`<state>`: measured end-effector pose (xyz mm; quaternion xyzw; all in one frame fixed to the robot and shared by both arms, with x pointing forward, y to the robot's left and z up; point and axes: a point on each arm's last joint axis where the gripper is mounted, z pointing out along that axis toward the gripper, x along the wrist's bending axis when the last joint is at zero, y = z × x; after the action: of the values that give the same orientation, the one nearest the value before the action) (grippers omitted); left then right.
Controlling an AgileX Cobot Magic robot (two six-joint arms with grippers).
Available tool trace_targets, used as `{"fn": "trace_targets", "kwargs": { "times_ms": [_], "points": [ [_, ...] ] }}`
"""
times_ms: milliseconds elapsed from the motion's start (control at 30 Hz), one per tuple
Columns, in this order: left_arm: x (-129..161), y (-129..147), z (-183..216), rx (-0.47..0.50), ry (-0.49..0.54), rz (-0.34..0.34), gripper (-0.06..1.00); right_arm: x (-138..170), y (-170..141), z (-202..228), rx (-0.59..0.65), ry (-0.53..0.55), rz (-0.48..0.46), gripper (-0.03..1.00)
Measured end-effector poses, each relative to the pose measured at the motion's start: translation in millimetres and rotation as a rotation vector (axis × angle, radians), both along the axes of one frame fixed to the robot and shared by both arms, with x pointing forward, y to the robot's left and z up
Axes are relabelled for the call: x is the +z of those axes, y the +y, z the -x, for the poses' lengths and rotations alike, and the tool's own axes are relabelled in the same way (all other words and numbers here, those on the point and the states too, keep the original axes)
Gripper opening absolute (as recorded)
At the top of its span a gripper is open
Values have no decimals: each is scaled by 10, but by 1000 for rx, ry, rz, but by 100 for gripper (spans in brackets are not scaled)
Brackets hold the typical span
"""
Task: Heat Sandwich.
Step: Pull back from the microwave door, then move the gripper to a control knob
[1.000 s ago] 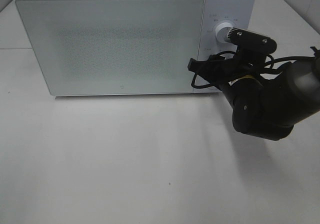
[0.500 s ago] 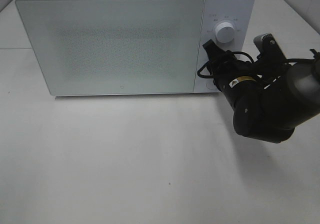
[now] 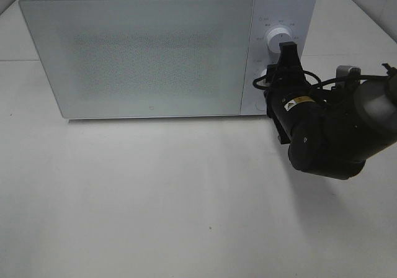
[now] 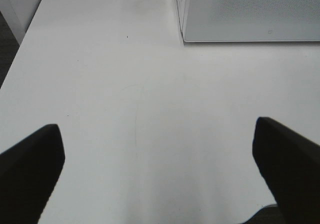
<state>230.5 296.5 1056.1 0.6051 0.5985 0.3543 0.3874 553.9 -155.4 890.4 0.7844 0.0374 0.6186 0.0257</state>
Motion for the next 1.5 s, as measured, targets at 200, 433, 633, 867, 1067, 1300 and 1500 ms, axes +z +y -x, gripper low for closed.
{"fn": "trace_targets", "kwargs": {
  "times_ms": [200, 433, 633, 867, 1067, 1300, 1500],
  "points": [
    [0, 0, 0, 0, 0, 0, 97, -4, 0, 0, -26, 2, -106, 44],
    [0, 0, 0, 0, 0, 0, 97, -3, 0, 0, -33, 2, -138, 44],
    [0, 0, 0, 0, 0, 0, 97, -3, 2, 0, -30, 1, -134, 44],
    [0, 0, 0, 0, 0, 0, 97, -4, 2, 2, -26, 2, -127, 44],
    [0, 0, 0, 0, 0, 0, 97, -9, 1, 3, -23, 3, -122, 44],
    [0, 0, 0, 0, 0, 0, 97, -4, 6, 2, -11, -4, -98, 51],
    [0, 0, 0, 0, 0, 0, 97, 10, 27, 10, 9, -22, -90, 70]
  ]
}}
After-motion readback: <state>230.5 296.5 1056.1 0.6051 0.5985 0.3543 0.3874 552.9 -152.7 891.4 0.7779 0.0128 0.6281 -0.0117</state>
